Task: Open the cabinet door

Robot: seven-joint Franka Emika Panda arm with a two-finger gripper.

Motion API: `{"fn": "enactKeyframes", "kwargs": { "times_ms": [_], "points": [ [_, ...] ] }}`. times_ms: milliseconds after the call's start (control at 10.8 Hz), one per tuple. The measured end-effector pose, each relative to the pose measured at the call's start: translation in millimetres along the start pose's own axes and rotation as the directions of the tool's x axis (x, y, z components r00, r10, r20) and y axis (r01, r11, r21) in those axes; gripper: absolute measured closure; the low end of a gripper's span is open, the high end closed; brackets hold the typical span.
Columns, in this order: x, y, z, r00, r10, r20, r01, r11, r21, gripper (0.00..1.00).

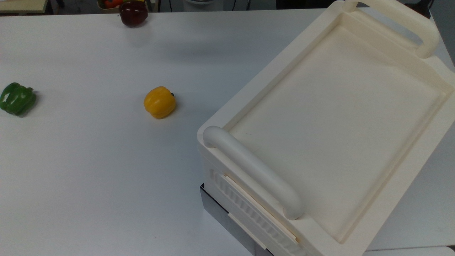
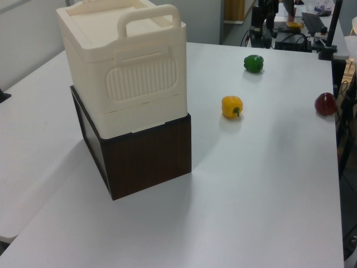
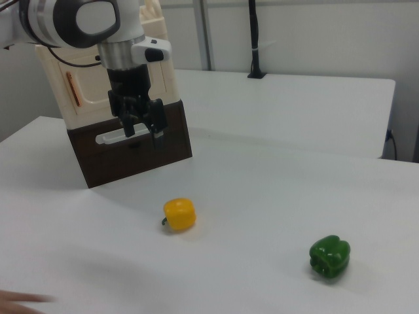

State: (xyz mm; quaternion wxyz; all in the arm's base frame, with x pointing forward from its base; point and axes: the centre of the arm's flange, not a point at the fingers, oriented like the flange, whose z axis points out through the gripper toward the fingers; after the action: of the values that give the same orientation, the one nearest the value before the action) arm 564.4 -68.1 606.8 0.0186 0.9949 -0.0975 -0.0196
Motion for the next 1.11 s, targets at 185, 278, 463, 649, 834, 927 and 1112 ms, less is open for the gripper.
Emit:
{"fn": "enactKeyframes", "kwargs": {
  "times_ms": [185, 278, 463, 649, 834, 927, 1112],
  "points": [
    [6.1, -6.6, 2.6, 1.000, 0.023, -0.018, -0.023, 1.000, -0.001, 0.00],
    [6.0, -8.5, 2.1, 1.000, 0.019, -0.020, -0.019, 1.000, -0.001, 0.00],
    [5.9, -10.2, 0.5, 1.000, 0.016, -0.023, -0.016, 1.000, -0.001, 0.00],
    [6.0, -10.2, 0.2, 1.000, 0.016, -0.023, -0.016, 1.000, -0.001, 0.00],
    [6.0, -10.2, 0.1, 1.000, 0.016, -0.024, -0.016, 1.000, -0.001, 0.00],
    [6.0, -10.1, -0.1, 1.000, 0.016, -0.024, -0.016, 1.000, -0.001, 0.00],
    [6.0, -9.8, -0.8, 1.000, 0.016, -0.026, -0.016, 1.000, -0.001, 0.00]
  ]
}}
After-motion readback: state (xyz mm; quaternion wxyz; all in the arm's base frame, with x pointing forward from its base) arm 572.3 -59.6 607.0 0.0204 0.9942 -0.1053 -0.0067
